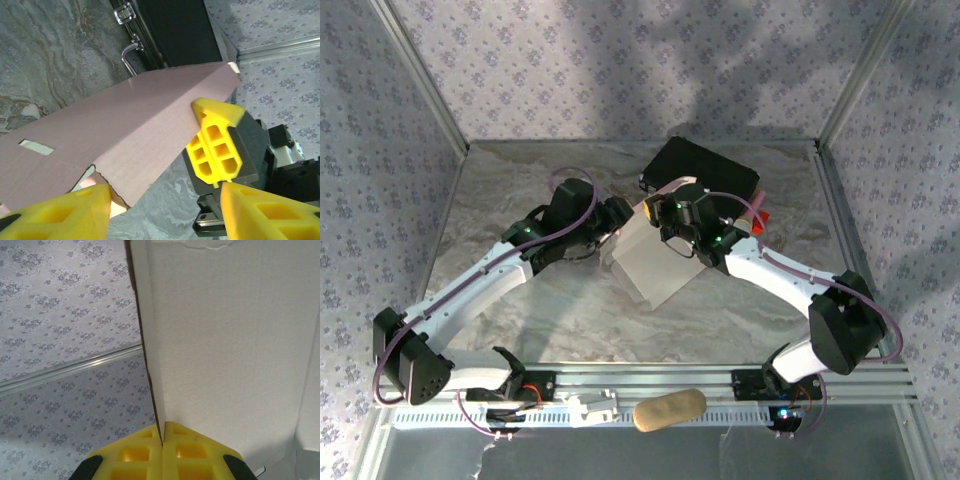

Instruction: Fold the paper box

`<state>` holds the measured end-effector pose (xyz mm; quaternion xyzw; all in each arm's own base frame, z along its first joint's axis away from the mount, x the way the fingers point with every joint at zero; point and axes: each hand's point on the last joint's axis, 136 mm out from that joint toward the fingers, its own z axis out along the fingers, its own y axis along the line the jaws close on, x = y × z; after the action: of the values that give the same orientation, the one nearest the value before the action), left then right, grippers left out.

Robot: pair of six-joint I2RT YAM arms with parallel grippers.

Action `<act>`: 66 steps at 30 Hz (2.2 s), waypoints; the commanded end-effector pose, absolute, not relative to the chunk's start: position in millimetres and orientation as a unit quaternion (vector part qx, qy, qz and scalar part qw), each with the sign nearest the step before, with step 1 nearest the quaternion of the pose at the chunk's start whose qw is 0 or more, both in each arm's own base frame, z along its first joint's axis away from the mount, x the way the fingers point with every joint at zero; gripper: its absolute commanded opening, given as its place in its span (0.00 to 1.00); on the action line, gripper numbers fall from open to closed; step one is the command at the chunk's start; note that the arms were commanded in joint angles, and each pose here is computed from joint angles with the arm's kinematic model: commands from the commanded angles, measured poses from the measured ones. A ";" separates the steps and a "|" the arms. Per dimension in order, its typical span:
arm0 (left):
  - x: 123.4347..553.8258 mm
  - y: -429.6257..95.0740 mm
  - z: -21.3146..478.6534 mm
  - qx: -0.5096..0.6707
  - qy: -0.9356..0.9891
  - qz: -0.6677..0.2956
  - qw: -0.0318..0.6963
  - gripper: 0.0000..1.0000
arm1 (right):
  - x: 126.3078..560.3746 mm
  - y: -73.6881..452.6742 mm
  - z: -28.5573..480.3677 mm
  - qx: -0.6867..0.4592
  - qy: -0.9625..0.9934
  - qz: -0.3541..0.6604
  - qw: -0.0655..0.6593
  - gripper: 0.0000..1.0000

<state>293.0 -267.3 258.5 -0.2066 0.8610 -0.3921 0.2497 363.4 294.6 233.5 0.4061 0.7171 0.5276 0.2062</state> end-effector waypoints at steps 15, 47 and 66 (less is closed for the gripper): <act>296.6 -235.4 304.5 -0.171 0.827 -0.391 0.365 0.57 | 357.9 277.3 248.0 0.427 0.690 0.547 0.206 0.00; 347.4 -224.7 158.7 -0.209 0.670 -0.643 0.307 0.09 | 384.5 214.1 263.8 0.575 0.590 0.542 0.164 0.00; 328.5 -253.7 192.8 -0.169 0.652 -0.667 0.317 0.14 | 396.8 207.4 254.1 0.583 0.575 0.551 0.161 0.00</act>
<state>333.2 -255.8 162.5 -0.1922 0.6803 -0.6500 0.2790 393.6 208.6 258.8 0.5777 0.5827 0.5473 0.1648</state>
